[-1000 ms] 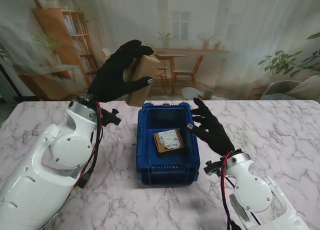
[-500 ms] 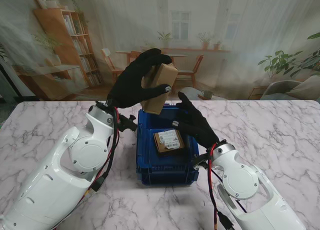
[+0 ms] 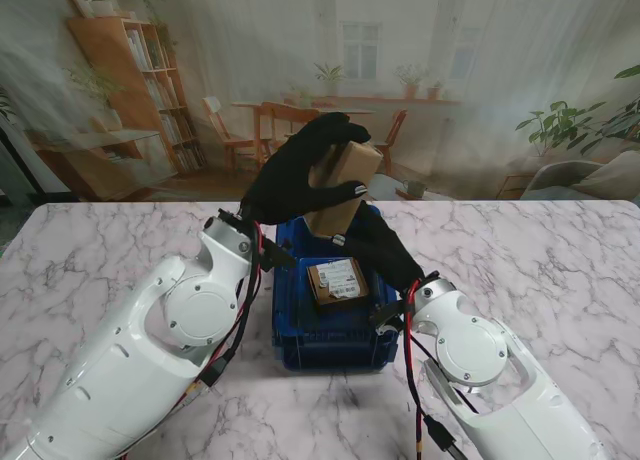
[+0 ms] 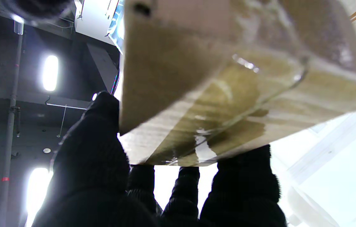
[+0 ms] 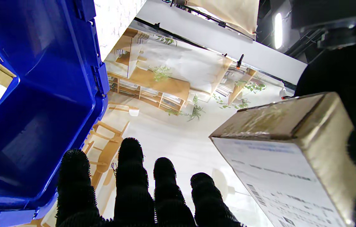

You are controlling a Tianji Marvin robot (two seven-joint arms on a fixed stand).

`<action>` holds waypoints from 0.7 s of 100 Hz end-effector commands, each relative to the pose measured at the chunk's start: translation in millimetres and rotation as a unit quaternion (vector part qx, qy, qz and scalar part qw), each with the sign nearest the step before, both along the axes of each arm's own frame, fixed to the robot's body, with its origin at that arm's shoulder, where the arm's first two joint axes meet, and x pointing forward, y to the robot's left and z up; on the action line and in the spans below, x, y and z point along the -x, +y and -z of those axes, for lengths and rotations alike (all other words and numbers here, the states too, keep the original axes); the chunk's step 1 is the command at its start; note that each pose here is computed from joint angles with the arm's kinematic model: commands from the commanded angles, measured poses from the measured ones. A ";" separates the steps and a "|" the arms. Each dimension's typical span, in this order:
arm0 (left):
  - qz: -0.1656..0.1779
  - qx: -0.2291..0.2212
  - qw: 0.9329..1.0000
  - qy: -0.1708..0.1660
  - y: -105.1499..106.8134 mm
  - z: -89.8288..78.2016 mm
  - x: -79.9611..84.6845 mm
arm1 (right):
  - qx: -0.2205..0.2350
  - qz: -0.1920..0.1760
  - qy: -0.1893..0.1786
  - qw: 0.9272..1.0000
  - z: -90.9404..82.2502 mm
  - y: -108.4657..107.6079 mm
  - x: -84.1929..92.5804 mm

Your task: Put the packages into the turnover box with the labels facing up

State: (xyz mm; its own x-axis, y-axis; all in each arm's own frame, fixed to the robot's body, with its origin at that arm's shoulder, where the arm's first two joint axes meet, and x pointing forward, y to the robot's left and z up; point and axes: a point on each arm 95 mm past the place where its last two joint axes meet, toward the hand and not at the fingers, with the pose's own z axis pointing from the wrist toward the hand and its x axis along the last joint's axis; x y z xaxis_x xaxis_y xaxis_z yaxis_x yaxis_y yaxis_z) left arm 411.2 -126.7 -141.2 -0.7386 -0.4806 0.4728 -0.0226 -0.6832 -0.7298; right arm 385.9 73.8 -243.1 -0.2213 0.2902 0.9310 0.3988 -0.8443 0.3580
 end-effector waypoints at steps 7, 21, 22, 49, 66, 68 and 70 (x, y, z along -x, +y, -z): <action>0.008 0.002 1.000 0.000 -4.2 -0.4 1.3 | 0.002 -0.001 0.008 1.000 -0.2 2.3 -6.5; 0.011 0.005 1.000 -0.002 -4.4 -1.4 2.5 | -0.013 -0.014 0.010 1.000 0.0 3.8 -9.0; 0.011 0.005 1.000 -0.002 -4.4 -1.5 2.7 | -0.014 -0.015 0.009 1.000 0.0 4.0 -9.1; 0.014 0.008 1.000 0.008 -5.9 1.5 2.6 | -0.026 -0.029 0.000 0.999 -2.0 8.5 -9.8; 0.016 0.014 1.000 0.013 -8.8 3.3 4.6 | -0.042 -0.023 0.010 0.999 -2.4 9.4 -11.0; 0.017 0.014 1.000 0.014 -9.2 3.7 4.7 | -0.044 -0.021 0.011 0.999 -2.5 9.4 -11.1; 0.018 0.014 1.000 0.014 -9.6 4.1 4.7 | -0.046 -0.019 0.011 0.999 -2.5 9.3 -11.2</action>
State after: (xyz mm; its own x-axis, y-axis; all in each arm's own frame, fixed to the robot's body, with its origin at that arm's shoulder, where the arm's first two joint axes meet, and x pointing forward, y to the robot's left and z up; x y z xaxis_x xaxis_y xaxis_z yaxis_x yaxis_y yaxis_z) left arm 408.3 -131.1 -143.4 -0.7405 -0.4509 0.4983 -0.0488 -0.7034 -0.7091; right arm 396.8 81.6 -240.6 -0.2170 0.2006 0.9553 0.4484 -0.8488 0.2801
